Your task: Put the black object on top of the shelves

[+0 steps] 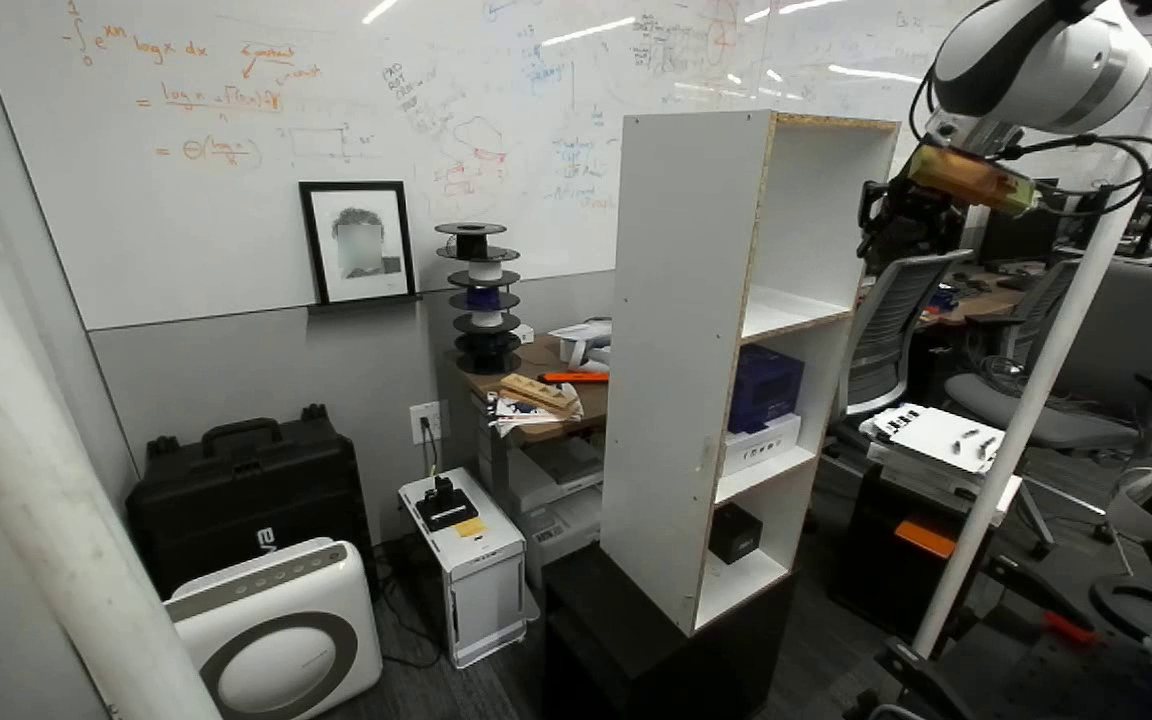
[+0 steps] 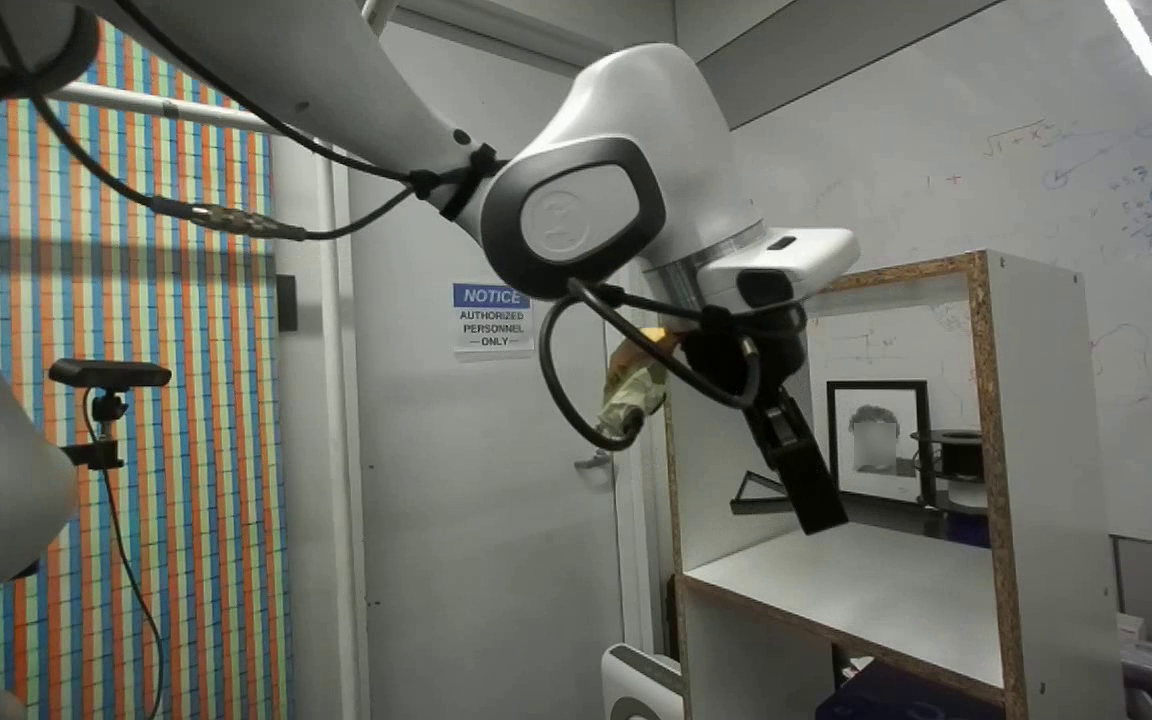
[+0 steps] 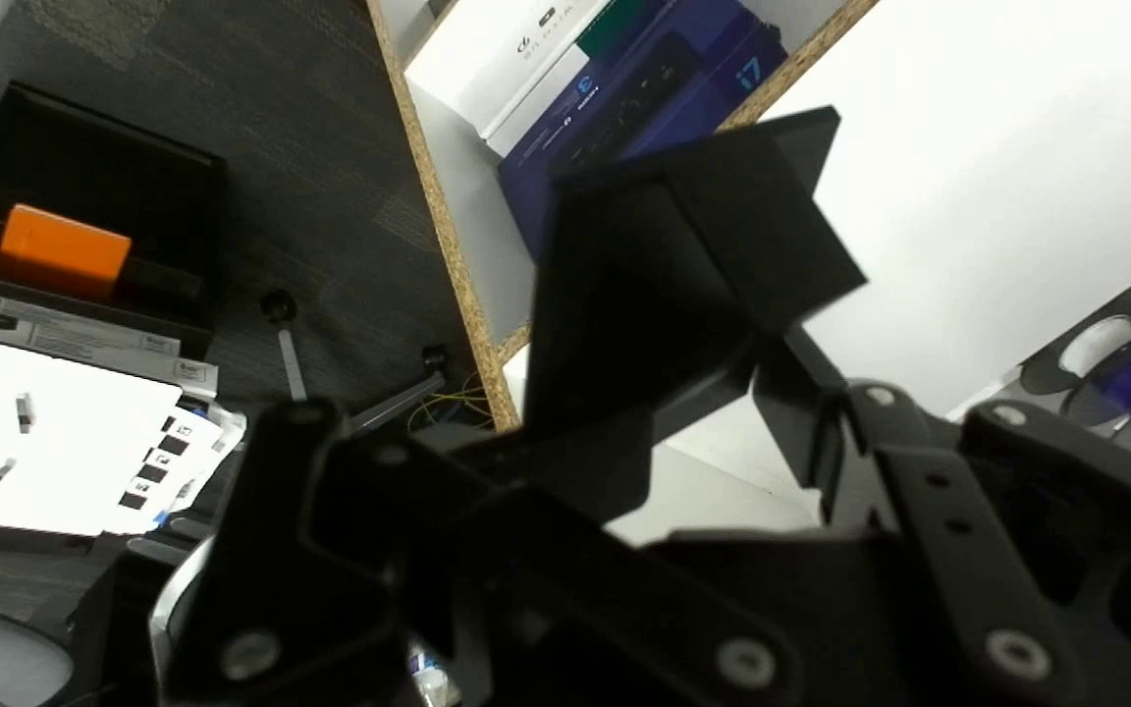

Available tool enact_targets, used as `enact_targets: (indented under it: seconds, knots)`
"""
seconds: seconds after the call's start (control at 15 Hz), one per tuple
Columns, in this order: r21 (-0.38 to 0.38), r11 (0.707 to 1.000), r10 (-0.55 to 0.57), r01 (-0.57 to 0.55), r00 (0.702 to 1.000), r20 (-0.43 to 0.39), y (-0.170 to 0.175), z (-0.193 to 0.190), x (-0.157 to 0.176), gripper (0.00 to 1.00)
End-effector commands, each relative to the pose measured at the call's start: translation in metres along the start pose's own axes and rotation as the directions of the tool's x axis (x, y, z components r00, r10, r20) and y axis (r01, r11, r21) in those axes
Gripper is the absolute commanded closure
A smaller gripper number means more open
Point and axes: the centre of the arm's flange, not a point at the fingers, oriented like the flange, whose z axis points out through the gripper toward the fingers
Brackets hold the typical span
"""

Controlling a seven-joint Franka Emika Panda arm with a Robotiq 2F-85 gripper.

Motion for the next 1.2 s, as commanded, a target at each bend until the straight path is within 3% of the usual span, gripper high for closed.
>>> enact_targets:
  seconds: [0.0,0.33,0.6,0.93,1.13]
  knots:
    - [0.036,0.998,-0.042,0.044,0.997,-0.061,0.015,-0.078,-0.030,0.80]
    - [0.150,0.989,0.029,0.008,0.969,-0.244,0.025,-0.176,-0.022,0.81]
    - [0.277,0.955,0.207,-0.109,0.912,-0.353,0.022,-0.230,0.008,0.82]
    - [0.398,0.892,0.376,-0.215,0.841,-0.389,-0.010,-0.234,0.062,0.84]
    - [0.411,0.877,0.409,-0.249,0.835,-0.367,-0.041,-0.215,0.101,0.84]
